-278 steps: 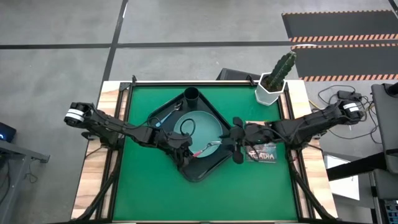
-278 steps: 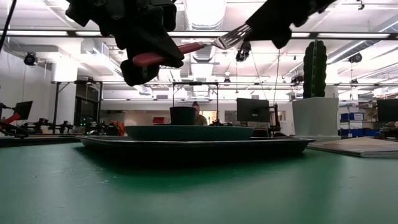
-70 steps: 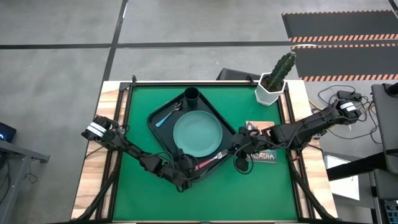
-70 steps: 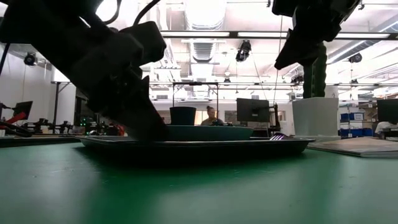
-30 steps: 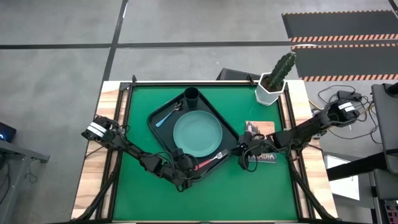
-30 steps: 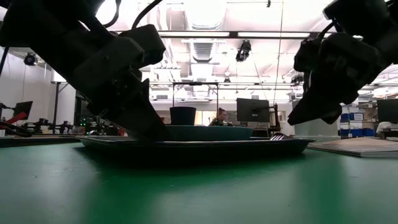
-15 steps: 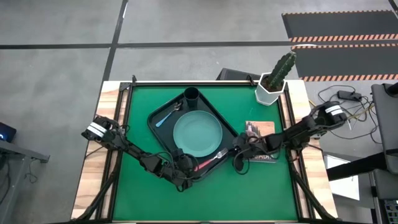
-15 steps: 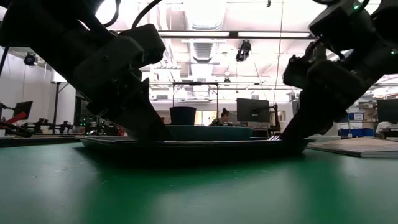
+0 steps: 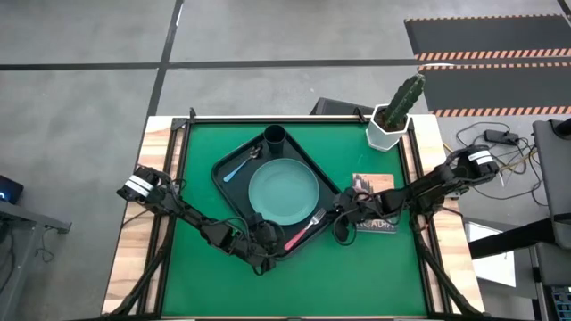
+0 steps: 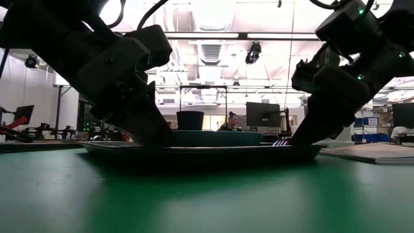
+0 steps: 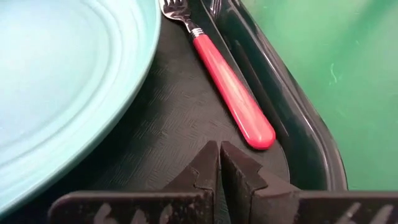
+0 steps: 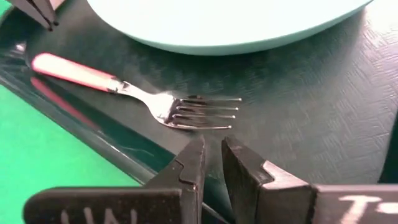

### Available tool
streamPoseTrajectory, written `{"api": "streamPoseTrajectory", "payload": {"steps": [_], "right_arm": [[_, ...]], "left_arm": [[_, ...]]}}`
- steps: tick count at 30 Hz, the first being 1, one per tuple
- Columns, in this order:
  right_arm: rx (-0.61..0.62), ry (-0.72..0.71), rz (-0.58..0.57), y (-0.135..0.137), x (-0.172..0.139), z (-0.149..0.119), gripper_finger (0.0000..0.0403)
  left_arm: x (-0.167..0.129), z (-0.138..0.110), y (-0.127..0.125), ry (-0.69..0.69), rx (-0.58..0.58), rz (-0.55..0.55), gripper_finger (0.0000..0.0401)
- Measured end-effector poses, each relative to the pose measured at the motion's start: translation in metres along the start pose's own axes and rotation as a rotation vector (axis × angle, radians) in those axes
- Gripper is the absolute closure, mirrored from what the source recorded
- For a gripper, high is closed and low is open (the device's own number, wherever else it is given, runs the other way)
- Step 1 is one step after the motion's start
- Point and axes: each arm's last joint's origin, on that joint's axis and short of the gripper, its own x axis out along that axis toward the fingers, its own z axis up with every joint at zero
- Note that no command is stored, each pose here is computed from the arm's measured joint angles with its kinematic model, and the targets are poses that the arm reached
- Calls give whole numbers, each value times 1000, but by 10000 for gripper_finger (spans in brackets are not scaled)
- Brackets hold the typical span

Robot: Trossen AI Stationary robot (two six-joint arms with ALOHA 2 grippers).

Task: Pick and place plate/cup/fork/spoon on tray
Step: Put the pink fork on the black serving tray to the right of the blue plate

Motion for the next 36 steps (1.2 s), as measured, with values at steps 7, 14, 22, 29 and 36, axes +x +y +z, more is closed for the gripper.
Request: {"api": "streamPoseTrajectory", "payload": {"steps": [7, 14, 22, 29, 36], "right_arm": [[16, -11, 39, 3, -5, 4, 360], [5, -35, 71, 12, -8, 11, 360], [-3, -22, 62, 12, -7, 10, 360], [-4, -10, 54, 12, -7, 9, 360], [-4, -12, 49, 11, -7, 9, 360]], "left_arm": [[-1, 8, -7, -66, -20, -68, 401], [-1, 8, -10, -86, -7, -96, 401], [18, -6, -17, -96, -22, -118, 401], [21, -9, -17, -90, -51, -110, 401], [20, -9, -16, -87, -62, -109, 401]]}}
